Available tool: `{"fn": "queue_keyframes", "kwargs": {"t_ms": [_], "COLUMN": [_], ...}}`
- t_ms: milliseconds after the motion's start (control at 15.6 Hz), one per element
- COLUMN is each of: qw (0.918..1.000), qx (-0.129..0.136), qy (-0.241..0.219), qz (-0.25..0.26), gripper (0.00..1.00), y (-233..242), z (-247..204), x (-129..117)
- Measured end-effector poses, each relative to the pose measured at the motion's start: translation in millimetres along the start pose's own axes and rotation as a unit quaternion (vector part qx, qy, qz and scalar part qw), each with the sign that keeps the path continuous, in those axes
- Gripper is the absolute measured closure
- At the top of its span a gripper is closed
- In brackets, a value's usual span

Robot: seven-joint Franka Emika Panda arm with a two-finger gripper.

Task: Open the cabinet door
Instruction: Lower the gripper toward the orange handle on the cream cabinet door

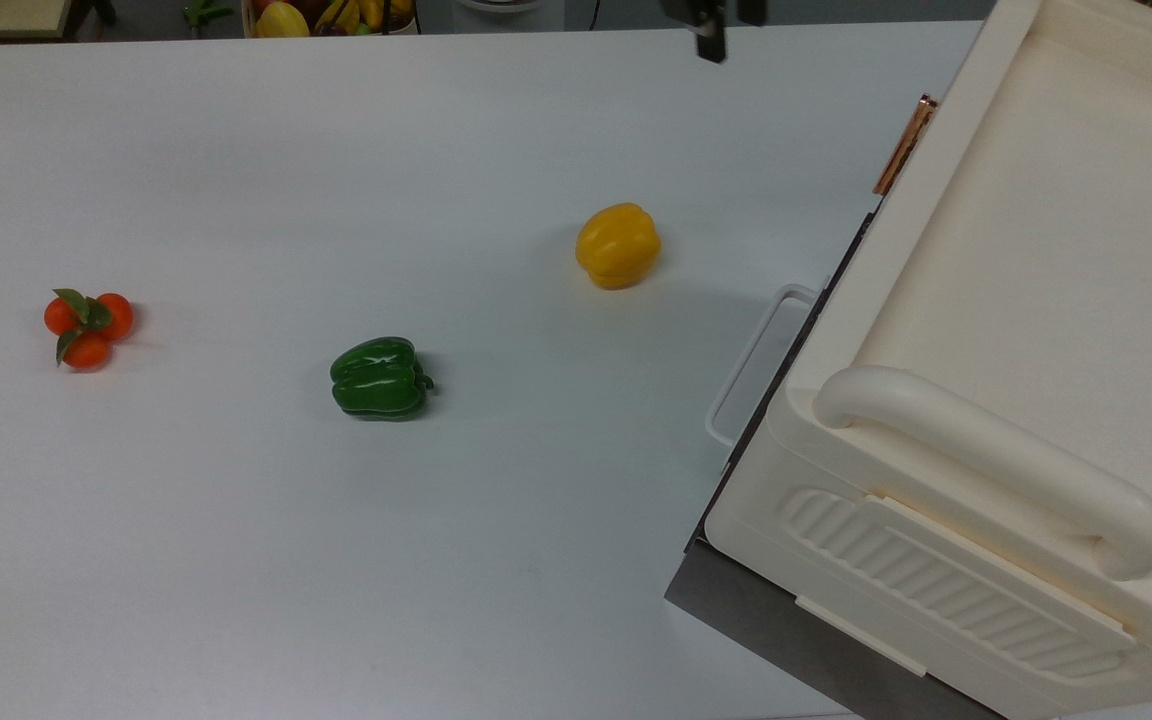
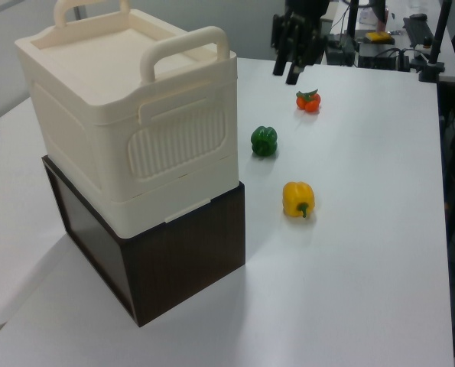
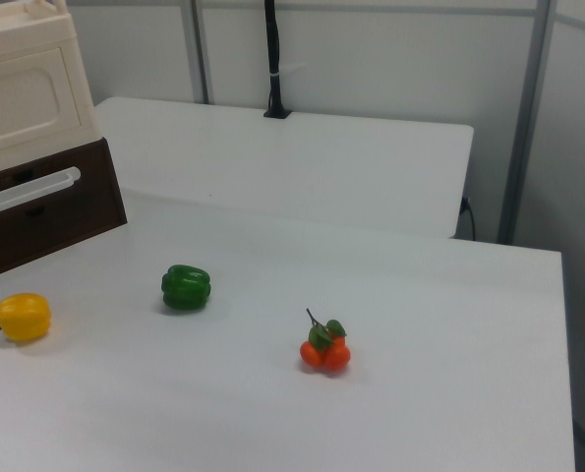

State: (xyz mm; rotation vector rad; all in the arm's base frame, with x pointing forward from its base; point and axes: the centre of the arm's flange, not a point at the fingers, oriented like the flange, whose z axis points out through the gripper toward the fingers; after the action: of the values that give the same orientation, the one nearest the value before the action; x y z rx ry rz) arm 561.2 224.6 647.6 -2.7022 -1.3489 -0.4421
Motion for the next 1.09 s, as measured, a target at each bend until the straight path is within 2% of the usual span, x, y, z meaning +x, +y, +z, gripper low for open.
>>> {"fn": "queue_keyframes", "kwargs": {"t_ms": [128, 192, 577, 1089], "qw": [0.9997, 0.9993, 0.9966, 0.9920], "qx": [-0.005, -0.008, -0.015, -0.024], "qy": [0.023, 0.034, 0.077, 0.122], "qz": [-0.009, -0.012, -0.026, -0.019], "gripper": [0.54, 0.58, 0.69, 0.71], "y": [-8.0, -9.5, -19.2, -25.9], "z": [9.9, 15.2, 34.5, 47.6], "x": [16.2, 22.8, 48.2, 68.2]}}
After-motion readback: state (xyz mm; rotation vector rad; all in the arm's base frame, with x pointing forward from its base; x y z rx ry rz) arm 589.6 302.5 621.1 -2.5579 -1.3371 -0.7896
